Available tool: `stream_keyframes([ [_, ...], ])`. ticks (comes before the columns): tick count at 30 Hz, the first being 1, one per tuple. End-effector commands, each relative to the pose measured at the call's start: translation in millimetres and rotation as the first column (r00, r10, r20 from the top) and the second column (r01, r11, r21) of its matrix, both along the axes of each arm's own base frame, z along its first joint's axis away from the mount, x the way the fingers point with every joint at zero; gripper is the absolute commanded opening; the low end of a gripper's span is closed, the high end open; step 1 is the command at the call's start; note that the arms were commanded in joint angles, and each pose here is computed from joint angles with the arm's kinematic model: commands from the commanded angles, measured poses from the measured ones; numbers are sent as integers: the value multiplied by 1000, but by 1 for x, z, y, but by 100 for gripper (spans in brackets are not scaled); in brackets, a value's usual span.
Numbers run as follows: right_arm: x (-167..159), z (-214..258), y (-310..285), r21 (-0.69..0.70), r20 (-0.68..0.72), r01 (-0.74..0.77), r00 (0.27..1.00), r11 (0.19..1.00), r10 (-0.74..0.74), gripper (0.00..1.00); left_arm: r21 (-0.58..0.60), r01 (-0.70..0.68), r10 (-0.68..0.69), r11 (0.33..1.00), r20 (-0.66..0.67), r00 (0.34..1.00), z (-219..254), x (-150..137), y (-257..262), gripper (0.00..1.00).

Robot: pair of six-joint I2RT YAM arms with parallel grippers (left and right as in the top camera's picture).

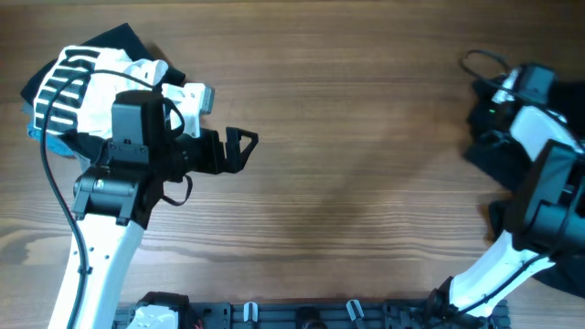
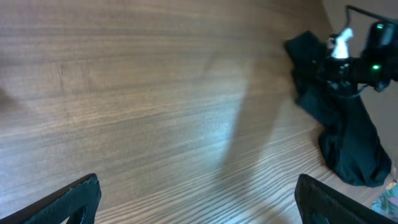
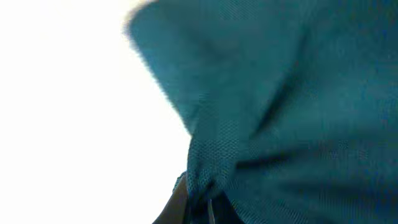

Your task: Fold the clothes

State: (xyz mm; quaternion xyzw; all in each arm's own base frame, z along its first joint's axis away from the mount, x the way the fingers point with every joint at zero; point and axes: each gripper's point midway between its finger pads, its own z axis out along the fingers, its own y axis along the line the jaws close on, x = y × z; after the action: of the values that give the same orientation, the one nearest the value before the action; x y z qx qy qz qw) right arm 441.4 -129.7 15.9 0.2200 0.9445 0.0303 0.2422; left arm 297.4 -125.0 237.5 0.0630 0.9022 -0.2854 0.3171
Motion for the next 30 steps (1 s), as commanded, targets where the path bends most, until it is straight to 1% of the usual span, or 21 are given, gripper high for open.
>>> stream_keyframes([
  [1, 25, 60, 119, 81, 158, -313, 942, 946, 298, 4, 27, -60, 56, 998, 132, 990, 44, 11, 10, 100],
  [4, 14, 79, 204, 112, 185, -483, 869, 868, 460, 4, 64, -137, 121, 989, 210, 970, 66, 14, 24, 100],
  [6, -7, 82, 267, 154, 178, -581, 812, 799, 556, 6, 87, -198, 170, 976, 263, 950, 80, 14, 36, 100],
  [7, -20, 82, 298, 190, 175, -622, 783, 760, 597, 8, 95, -224, 189, 970, 285, 940, 86, 14, 41, 100],
  [8, -37, 84, 332, 235, 184, -676, 736, 699, 651, 15, 105, -266, 221, 958, 319, 922, 94, 13, 49, 100],
  [9, -62, 89, 375, 283, 215, -756, 649, 590, 729, 26, 107, -291, 239, 951, 344, 908, 101, 11, 54, 100],
  [10, -79, 92, 402, 295, 230, -798, 593, 525, 772, 40, 105, -308, 251, 946, 366, 896, 106, 9, 57, 100],
  [11, -93, 93, 423, 286, 237, -829, 547, 480, 803, 52, 98, -316, 257, 944, 385, 886, 112, 6, 59, 100],
  [13, -110, 96, 447, 245, 239, -861, 499, 446, 833, 65, 78, -320, 259, 944, 421, 869, 124, 0, 60, 100],
  [14, -113, 97, 452, 221, 234, -862, 500, 455, 834, 68, 71, -321, 261, 944, 435, 862, 128, -3, 60, 100],
  [15, -112, 99, 453, 201, 227, -851, 523, 486, 822, 70, 66, -322, 261, 944, 444, 857, 131, -6, 61, 100],
  [17, -103, 108, 441, 161, 218, -814, 581, 559, 784, 74, 65, -322, 262, 945, 445, 856, 132, -8, 61, 100],
  [18, -96, 116, 428, 133, 220, -788, 614, 601, 758, 74, 68, -321, 260, 945, 439, 860, 130, -7, 60, 100],
  [19, -87, 126, 412, 120, 227, -749, 660, 652, 716, 74, 76, -315, 255, 946, 421, 871, 125, -6, 59, 100],
  [22, -69, 154, 370, 125, 262, -652, 748, 748, 609, 75, 114, -290, 235, 950, 350, 907, 102, 3, 52, 100],
  [24, -56, 177, 327, 151, 294, -552, 817, 820, 496, 75, 153, -249, 202, 956, 273, 941, 78, 14, 41, 100],
  [27, -52, 198, 282, 194, 315, -468, 862, 862, 398, 75, 184, -157, 125, 970, 172, 977, 45, 26, 14, 100],
  [30, -61, 207, 235, 250, 290, -380, 907, 890, 306, 76, 195, -72, 55, 978, 91, 994, 17, 35, -11, 100],
])
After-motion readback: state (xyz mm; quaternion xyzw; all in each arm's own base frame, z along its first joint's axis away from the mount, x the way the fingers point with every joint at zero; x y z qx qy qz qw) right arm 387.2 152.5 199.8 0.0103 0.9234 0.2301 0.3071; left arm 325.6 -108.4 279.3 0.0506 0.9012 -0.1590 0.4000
